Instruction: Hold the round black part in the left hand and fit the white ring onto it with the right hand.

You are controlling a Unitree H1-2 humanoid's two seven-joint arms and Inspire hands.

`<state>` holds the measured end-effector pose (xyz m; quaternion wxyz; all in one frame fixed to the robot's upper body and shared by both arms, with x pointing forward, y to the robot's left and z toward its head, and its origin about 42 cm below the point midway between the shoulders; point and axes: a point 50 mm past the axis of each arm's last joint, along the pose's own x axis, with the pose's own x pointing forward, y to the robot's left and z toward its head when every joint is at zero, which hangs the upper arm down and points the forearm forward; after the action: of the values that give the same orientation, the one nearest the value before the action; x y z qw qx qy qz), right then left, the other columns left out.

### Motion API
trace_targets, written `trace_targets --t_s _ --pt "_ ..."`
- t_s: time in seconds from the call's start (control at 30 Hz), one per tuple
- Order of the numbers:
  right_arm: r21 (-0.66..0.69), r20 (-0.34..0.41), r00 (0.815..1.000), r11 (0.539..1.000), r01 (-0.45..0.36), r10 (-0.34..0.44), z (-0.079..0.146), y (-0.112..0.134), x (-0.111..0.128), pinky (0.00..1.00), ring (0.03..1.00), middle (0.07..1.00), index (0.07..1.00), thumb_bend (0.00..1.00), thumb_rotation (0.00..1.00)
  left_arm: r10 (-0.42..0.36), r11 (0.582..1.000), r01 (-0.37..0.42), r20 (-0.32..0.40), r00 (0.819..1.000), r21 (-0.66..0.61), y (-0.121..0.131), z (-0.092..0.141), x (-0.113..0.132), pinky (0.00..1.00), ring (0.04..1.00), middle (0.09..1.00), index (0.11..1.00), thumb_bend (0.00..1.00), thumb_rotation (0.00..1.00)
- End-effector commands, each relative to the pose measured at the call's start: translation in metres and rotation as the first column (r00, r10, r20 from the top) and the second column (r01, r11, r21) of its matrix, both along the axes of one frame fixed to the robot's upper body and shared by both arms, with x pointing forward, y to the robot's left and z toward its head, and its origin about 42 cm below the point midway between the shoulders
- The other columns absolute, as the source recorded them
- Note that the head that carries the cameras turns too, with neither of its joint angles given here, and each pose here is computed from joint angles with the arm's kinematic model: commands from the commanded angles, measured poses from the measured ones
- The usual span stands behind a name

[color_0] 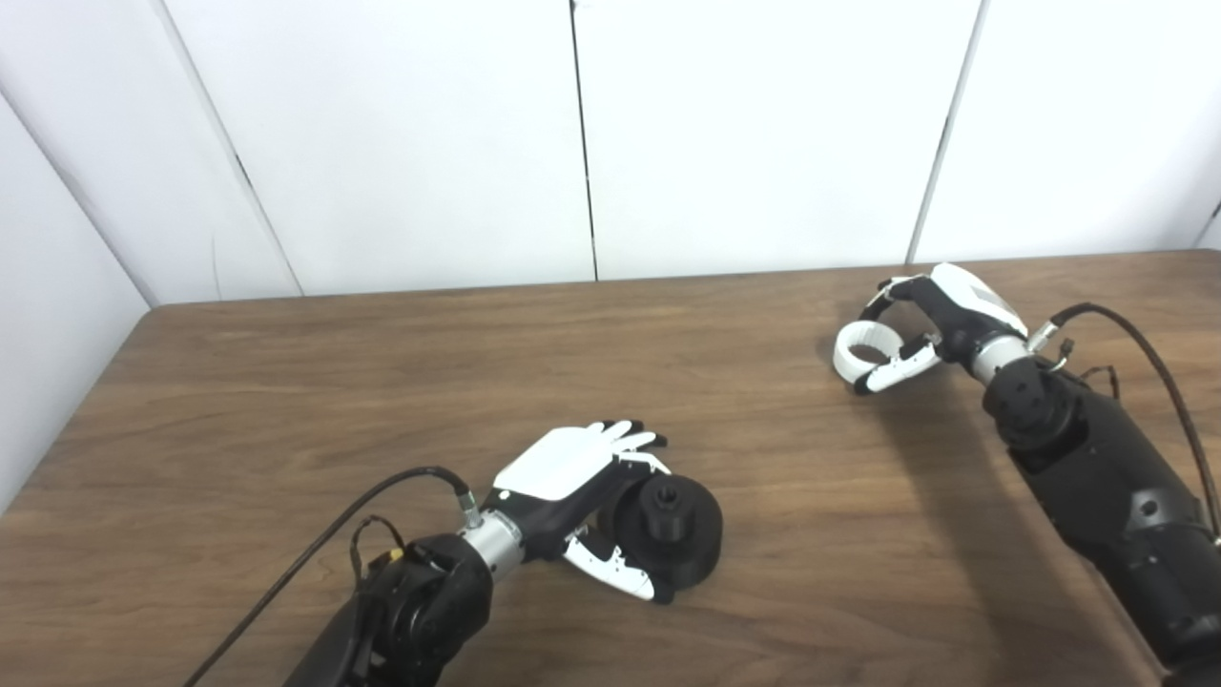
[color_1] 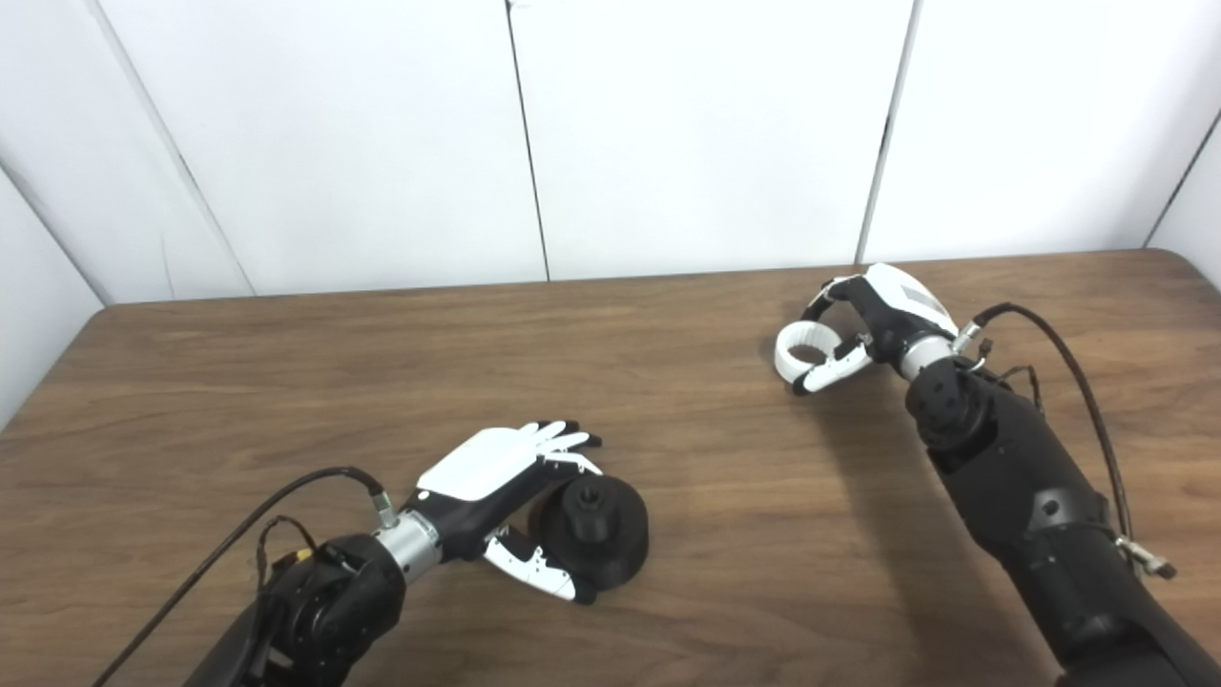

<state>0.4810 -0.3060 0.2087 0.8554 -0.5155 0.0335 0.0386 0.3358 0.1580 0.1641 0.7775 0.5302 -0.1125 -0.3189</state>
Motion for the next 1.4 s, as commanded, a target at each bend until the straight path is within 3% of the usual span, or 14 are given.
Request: trace_targets --t_s 0.0,0.27,0.7,1.37 --pt "0.007 0.116 0.993 1.000 -0.015 0.014 0.033 0.004 0.012 1.00 0.965 0.879 0.493 0.52 0.14 -0.012 1.000 0.013 0.039 0.999 -0.004 -0.003 0.009 0.005 1.00 1.000 0.949 0.707 0.97 0.48" --pt "0.008 0.125 0.992 1.000 -0.019 0.018 0.035 0.003 0.011 1.00 0.964 0.874 0.492 0.52 0.14 -0.016 1.000 0.016 0.031 0.999 -0.002 -0.004 0.010 0.006 1.00 1.000 0.954 0.713 0.97 0.49" --pt "0.007 0.156 0.986 0.998 -0.055 0.053 0.050 0.009 0.001 0.89 0.948 0.865 0.492 0.52 0.14 -0.014 1.000 0.013 0.018 1.000 0.007 -0.004 0.009 0.007 1.00 1.000 0.958 0.715 0.98 0.49" --pt "-0.011 0.195 0.956 0.975 -0.223 0.221 0.087 0.043 -0.039 0.92 0.957 0.863 0.492 0.52 0.15 -0.014 1.000 0.014 0.016 1.000 0.012 -0.005 0.008 0.010 1.00 1.000 0.957 0.709 0.97 0.48"
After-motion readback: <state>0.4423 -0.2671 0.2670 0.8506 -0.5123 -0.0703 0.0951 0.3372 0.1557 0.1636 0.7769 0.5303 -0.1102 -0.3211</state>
